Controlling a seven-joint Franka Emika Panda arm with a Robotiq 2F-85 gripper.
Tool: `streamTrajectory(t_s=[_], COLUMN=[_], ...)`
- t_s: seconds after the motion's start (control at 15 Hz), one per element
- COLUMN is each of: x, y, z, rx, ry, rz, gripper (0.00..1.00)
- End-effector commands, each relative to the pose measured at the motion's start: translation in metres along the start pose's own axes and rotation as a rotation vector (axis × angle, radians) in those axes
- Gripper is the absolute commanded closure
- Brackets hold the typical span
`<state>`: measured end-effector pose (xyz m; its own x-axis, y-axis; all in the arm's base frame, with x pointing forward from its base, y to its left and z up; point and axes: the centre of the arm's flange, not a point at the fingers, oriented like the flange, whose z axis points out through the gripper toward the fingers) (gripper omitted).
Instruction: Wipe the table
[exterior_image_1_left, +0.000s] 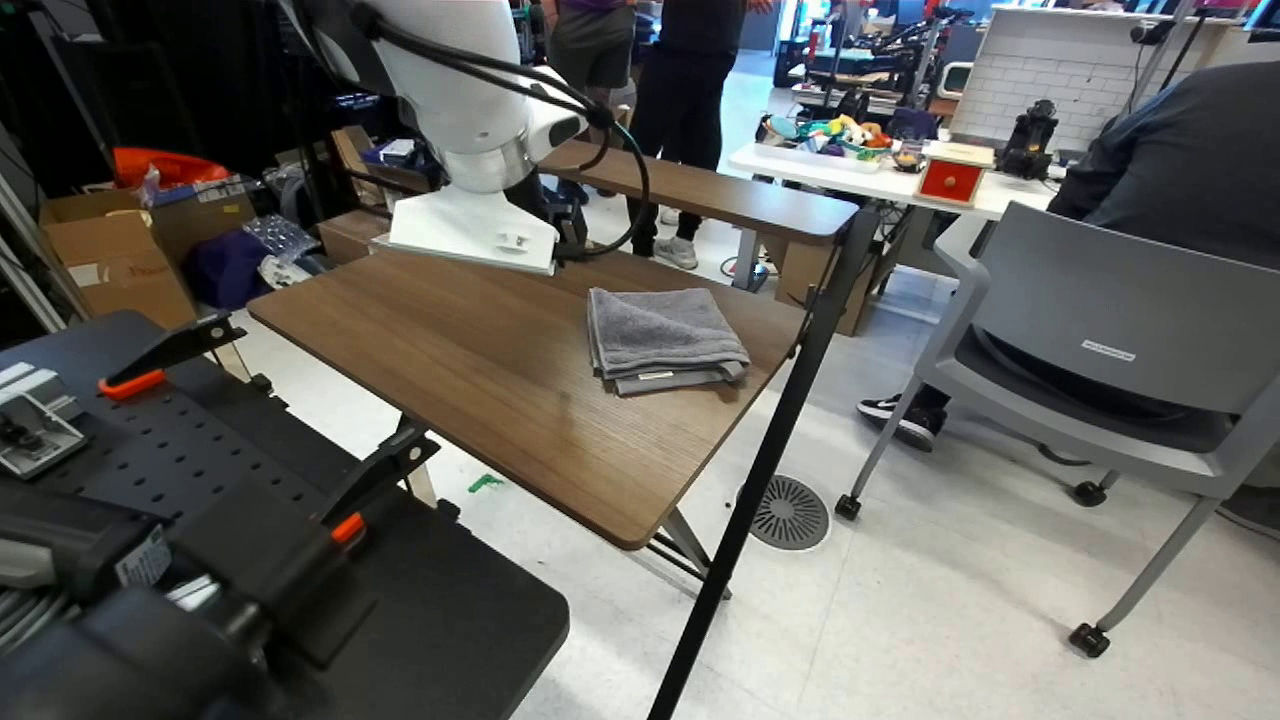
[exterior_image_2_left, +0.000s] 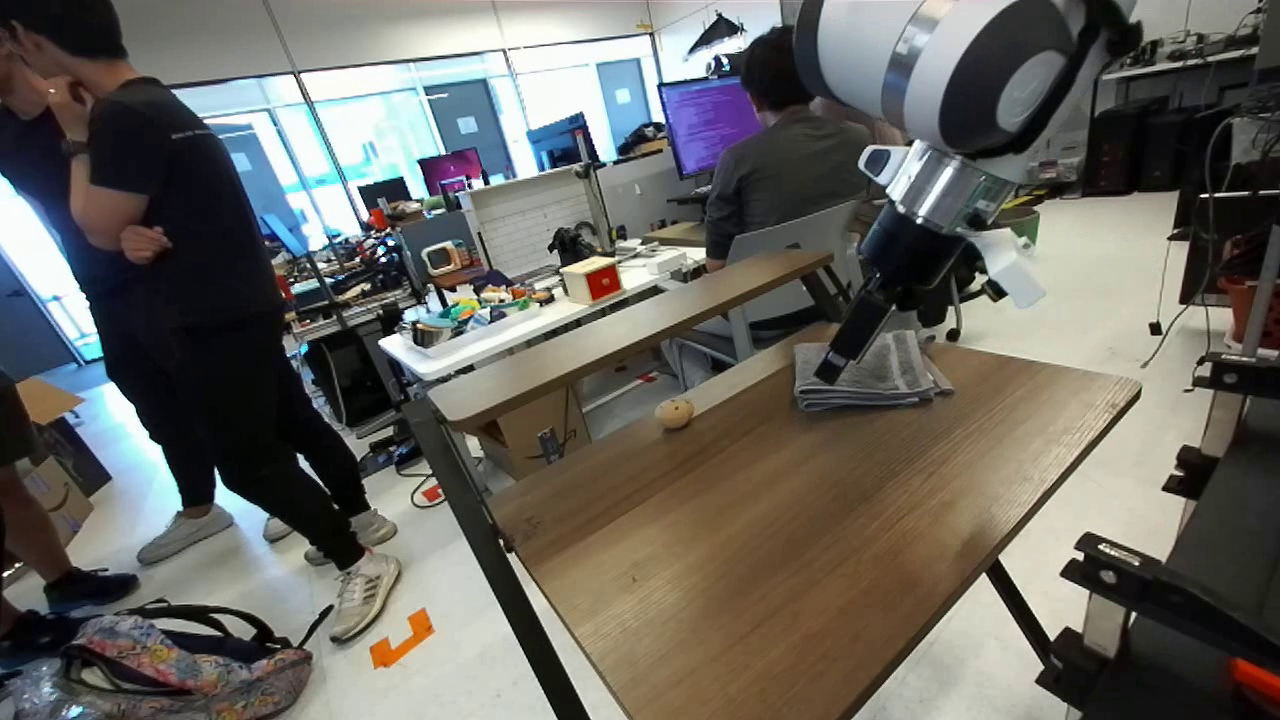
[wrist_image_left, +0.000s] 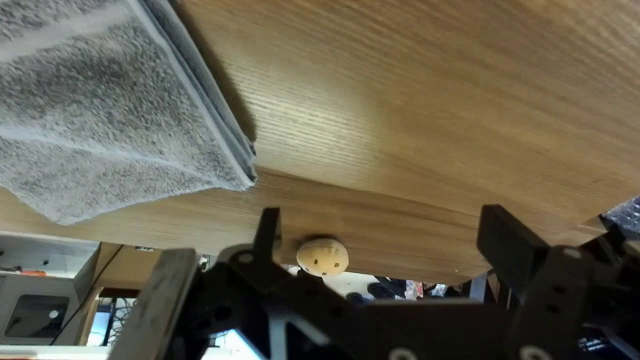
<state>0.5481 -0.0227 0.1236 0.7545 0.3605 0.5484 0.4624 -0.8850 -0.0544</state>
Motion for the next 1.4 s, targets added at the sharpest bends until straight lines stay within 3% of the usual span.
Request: streamTrajectory(t_s=[0.0,0.27,0.8,1.33], x=[0.001,-0.007,0.046,0.052], y=[0.0,0.003,0.007,-0.009], z=[0.01,0.037,0.078,0.144], rx=[-0.001,0.002,-0.106,-0.124], ry=[0.008,-0.007,0.188,0.202], rz=[0.008,0.018,0.018,0.082], gripper=[0.0,0.0,0.0,0.0])
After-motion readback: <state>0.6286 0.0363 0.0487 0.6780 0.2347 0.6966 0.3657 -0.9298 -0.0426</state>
